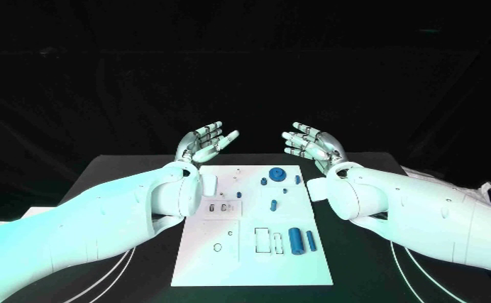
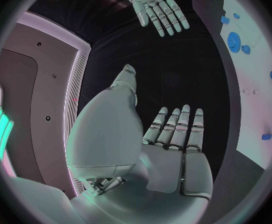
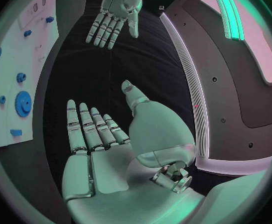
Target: Assemble the parts on the task board
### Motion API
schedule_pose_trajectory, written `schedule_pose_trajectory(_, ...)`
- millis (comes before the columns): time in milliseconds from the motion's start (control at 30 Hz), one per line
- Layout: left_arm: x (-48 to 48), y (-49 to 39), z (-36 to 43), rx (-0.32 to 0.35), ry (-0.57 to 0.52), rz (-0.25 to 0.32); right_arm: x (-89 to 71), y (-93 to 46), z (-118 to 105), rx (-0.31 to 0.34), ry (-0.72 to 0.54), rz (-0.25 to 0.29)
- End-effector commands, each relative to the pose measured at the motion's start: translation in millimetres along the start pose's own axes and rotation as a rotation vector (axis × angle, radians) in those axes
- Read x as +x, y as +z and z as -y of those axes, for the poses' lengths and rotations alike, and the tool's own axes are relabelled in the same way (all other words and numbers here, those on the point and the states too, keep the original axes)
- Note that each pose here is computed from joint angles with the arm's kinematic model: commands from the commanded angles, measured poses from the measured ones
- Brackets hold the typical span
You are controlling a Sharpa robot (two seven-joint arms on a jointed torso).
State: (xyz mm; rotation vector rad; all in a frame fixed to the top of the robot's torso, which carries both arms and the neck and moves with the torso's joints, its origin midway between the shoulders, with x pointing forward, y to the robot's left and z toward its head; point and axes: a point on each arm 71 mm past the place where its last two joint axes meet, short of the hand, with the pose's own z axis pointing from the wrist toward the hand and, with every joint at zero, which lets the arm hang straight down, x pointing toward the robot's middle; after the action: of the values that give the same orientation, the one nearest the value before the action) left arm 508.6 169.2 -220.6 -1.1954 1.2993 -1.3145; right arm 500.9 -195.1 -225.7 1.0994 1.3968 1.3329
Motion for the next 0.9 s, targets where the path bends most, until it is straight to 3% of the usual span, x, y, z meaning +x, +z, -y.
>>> schedule_pose_trajectory(33,5.3,0.6,0.6,-0.007,-0.014,-0.066,12.3,3.6,1.9,0.037,-0.027,-0.223)
schedule_pose_trajectory(167,5.3,0.6,0.6,-0.007,-0.014,-0.066,12.4,7.7,2.3,0.053,-0.047,-0.279)
schedule_pose_trajectory(333,5.3,0.6,0.6,-0.007,-0.014,-0.066,12.3,9.4,2.5,0.061,-0.057,-0.303)
schedule_pose_trajectory(367,-9.5,4.5,1.6,0.04,-0.03,-0.055,-13.5,12.7,-8.5,-0.094,-0.426,-0.205)
schedule_pose_trajectory(700,-14.6,-1.8,4.5,0.037,-0.038,-0.094,-16.8,12.8,-19.8,-0.15,-0.546,-0.204)
schedule_pose_trajectory(900,-13.7,-11.1,9.3,0.024,-0.054,-0.127,-17.4,15.1,-29.8,-0.182,-0.661,-0.214)
